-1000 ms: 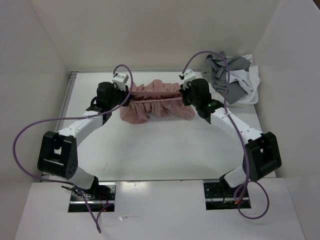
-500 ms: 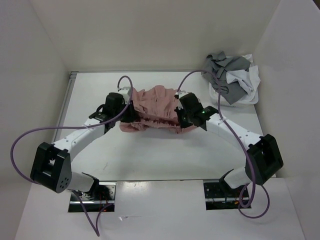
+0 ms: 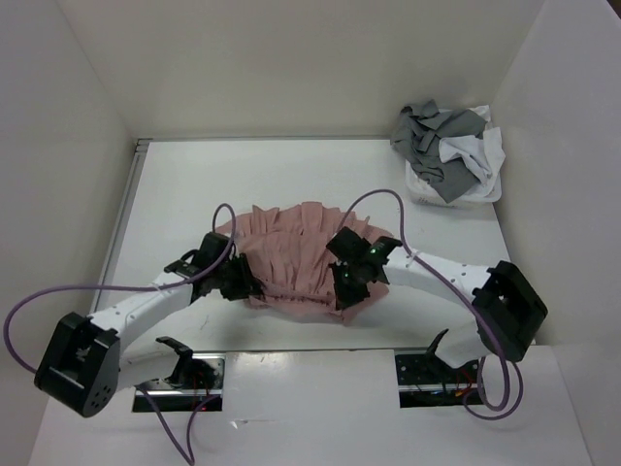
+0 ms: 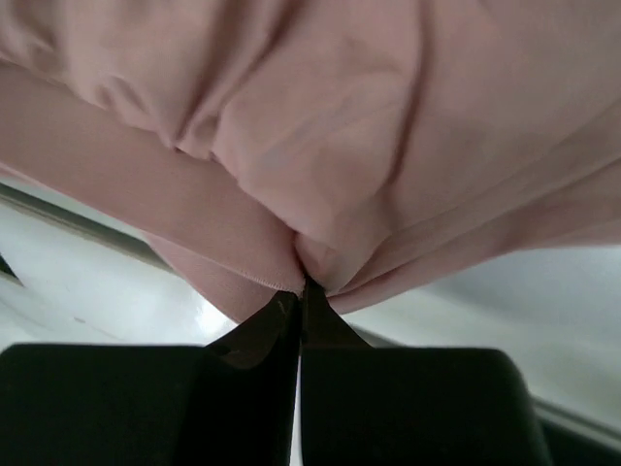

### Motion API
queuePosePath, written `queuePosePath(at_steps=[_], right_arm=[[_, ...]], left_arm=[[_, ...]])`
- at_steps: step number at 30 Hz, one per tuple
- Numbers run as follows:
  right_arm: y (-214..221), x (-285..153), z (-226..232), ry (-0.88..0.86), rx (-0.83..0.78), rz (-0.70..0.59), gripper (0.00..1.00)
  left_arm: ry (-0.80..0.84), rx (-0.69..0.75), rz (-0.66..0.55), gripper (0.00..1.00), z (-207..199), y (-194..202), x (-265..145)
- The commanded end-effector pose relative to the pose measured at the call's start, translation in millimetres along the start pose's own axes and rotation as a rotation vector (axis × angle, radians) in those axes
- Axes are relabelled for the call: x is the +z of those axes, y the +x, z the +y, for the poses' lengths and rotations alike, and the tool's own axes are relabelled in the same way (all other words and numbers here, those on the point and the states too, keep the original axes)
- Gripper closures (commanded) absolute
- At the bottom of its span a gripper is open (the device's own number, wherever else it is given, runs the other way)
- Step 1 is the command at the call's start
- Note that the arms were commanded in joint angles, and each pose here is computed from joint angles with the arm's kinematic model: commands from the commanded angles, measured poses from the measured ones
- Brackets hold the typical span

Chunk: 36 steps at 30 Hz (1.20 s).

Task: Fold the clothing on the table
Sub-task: Flatten the skirt out, then fold the skirt

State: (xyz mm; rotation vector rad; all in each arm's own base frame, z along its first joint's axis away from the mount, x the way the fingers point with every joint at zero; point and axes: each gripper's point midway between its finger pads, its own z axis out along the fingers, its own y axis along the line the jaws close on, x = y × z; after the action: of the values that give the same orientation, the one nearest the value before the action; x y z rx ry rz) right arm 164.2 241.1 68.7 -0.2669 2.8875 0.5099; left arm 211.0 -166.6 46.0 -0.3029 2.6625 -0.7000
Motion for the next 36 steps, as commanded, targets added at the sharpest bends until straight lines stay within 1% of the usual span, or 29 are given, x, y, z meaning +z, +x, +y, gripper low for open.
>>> queuePosePath(at_steps=[1, 2, 3, 4, 5, 6, 7, 8, 9, 11, 12, 14, 16, 17, 20, 21, 23, 24, 26, 27, 28, 29, 30, 31, 32, 33, 34, 35, 36], right_arm=[[48.2, -4.8, 8.4, -0.021, 0.109, 0.134, 1.0], [56.6, -4.6, 8.0, -0.04, 0.125, 0.155, 1.0], [62.6, -2.6, 10.7, -0.045, 0.141, 0.169, 0.97], [67.9, -3.3, 10.7, -0.045, 0.143, 0.174, 0.95], [73.5, -0.1, 7.8, -0.042, 0.159, 0.189, 0.84], [75.8, -2.2, 11.7, -0.049, 0.163, 0.188, 0.75], [80.7, -0.8, 10.5, -0.041, 0.169, 0.198, 0.63], [86.0, -4.5, 11.9, -0.043, 0.152, 0.205, 0.6], [90.6, -10.3, 15.0, -0.054, 0.155, 0.214, 0.55], [92.7, -22.5, 23.2, -0.072, 0.167, 0.207, 0.47], [88.4, -29.3, 26.8, -0.086, 0.178, 0.183, 0.36], [68.3, -59.2, 47.8, -0.182, 0.193, 0.087, 0.35], [46.8, -86.9, 60.1, -0.231, 0.192, -0.02, 0.33], [37.7, -91.9, 62.1, -0.237, 0.201, -0.051, 0.32], [6.6, -97.4, 64.8, -0.258, 0.232, -0.144, 0.32], [-5.9, -95.7, 61.3, -0.259, 0.239, -0.173, 0.32], [-28.0, -88.3, 62.8, -0.267, 0.222, -0.216, 0.33], [-45.7, -88.4, 56.8, -0.253, 0.243, -0.262, 0.35], [-71.3, -80.0, 49.0, -0.218, 0.237, -0.319, 0.47], [-87.6, -80.2, 39.7, -0.197, 0.263, -0.356, 0.57], [-101.4, -78.0, 33.8, -0.184, 0.271, -0.397, 0.76], [-109.6, -69.0, 24.5, -0.151, 0.285, -0.403, 0.84], [-119.5, -65.7, 11.7, -0.13, 0.312, -0.416, 0.89], [-125.3, -59.2, 5.2, -0.121, 0.317, -0.424, 0.93], [-125.1, -46.6, -3.4, -0.095, 0.333, -0.403, 0.95], [-127.9, -43.1, -7.1, -0.087, 0.331, -0.404, 0.96], [-129.0, -38.8, -12.0, -0.074, 0.342, -0.396, 0.97], [-125.3, -27.5, -18.8, -0.042, 0.349, -0.374, 0.97], [-127.1, -24.6, -18.6, -0.043, 0.349, -0.375, 0.97]], left_arm=[[0.007, -0.095, 0.028, 0.63, 0.7, 15.8, -11.1], [0.025, -0.088, 0.009, 0.5, -3.1, 12.9, -15.2], [0.014, -0.105, 0.037, 0.45, 3.8, 23.6, -14.2], [0.021, -0.113, 0.03, 0.45, 2.0, 22.5, -15.7], [0.04, -0.111, 0.036, 0.38, 0.9, 26.6, -17.9], [0.043, -0.109, 0.033, 0.2, 0.4, 26.8, -20.0], [0.054, -0.12, 0.042, 0.14, 0.5, 31.9, -22.9], [0.065, -0.118, 0.046, 0.1, -1.3, 33.4, -25.5], [0.055, -0.122, 0.057, 0.0, 1.2, 37.3, -28.3], [0.089, -0.137, 0.051, 0.0, -5.4, 38.8, -37.3], [0.095, -0.147, 0.045, 0.0, -8.5, 37.8, -43.4], [0.156, -0.149, -0.005, 0.0, -24.2, 30.6, -61.0], [0.189, -0.138, -0.1, 0.0, -38.7, 10.8, -83.5], [0.199, -0.133, -0.128, 0.0, -44.2, 3.0, -89.3], [0.227, -0.101, -0.184, 0.0, -62.9, -18.6, -103.4], [0.213, -0.091, -0.173, 0.0, -64.4, -22.8, -97.7], [0.214, -0.062, -0.222, 0.0, -72.5, -41.2, -96.4], [0.192, -0.045, -0.222, 0.0, -71.6, -47.5, -87.2], [0.195, -0.016, -0.276, 0.0, -81.8, -70.1, -82.5], [0.158, -0.003, -0.262, 0.0, -78.6, -76.6, -66.1], [0.152, -0.004, -0.271, 0.0, -80.4, -84.0, -58.9], [0.12, -0.011, -0.276, 0.0, -77.4, -94.4, -39.0], [0.117, -0.012, -0.272, 0.0, -79.3, -99.8, -29.7], [0.102, -0.024, -0.268, 0.0, -76.2, -106.6, -19.8], [0.061, -0.035, -0.225, 0.0, -68.5, -105.9, 2.7], [0.053, -0.037, -0.217, 0.04, -70.5, -110.5, 9.0], [0.028, -0.042, -0.21, 0.05, -66.0, -111.7, 16.8], [-0.01, -0.042, -0.181, 0.08, -58.3, -104.7, 30.4], [-0.048, -0.046, -0.196, 0.12, -50.3, -107.2, 34.7]])
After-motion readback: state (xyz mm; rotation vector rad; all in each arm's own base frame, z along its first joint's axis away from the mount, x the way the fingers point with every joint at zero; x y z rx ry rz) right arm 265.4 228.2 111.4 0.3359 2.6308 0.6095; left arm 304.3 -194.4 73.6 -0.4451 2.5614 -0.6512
